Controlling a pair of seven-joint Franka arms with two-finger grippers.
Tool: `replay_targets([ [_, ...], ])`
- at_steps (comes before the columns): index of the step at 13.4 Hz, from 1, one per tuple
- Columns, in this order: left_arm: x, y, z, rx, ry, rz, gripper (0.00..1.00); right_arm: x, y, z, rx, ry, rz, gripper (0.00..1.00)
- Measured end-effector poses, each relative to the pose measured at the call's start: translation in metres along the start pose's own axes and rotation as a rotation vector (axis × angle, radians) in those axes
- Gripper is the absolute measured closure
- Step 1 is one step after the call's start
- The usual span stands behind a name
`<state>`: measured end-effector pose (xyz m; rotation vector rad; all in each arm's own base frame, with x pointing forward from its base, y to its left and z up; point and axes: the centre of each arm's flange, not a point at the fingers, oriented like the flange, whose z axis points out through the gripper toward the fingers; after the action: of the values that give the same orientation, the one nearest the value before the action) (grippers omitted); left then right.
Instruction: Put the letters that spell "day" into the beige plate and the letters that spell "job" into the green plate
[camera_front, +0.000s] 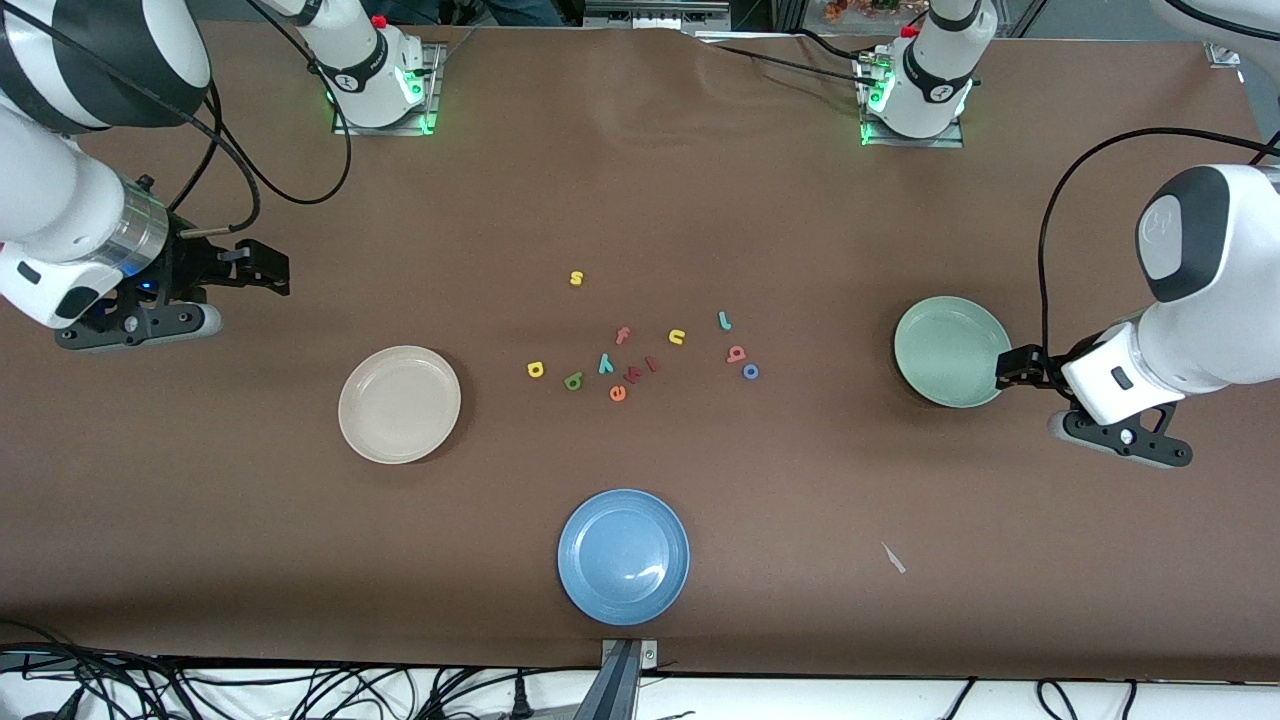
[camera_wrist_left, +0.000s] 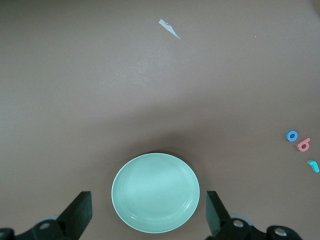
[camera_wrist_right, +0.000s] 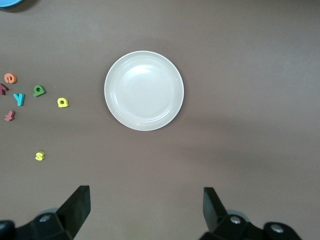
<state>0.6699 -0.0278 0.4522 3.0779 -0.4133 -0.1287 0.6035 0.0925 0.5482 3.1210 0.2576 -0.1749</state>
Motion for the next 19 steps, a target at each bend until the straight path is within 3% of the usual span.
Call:
replay_targets([
  [19, 0.005, 0.015, 0.012, -0.002, -0.020, 0.001, 0.00, 0.003, 0.002, 0.014, 0.000, -0.007, 0.003, 0.00],
])
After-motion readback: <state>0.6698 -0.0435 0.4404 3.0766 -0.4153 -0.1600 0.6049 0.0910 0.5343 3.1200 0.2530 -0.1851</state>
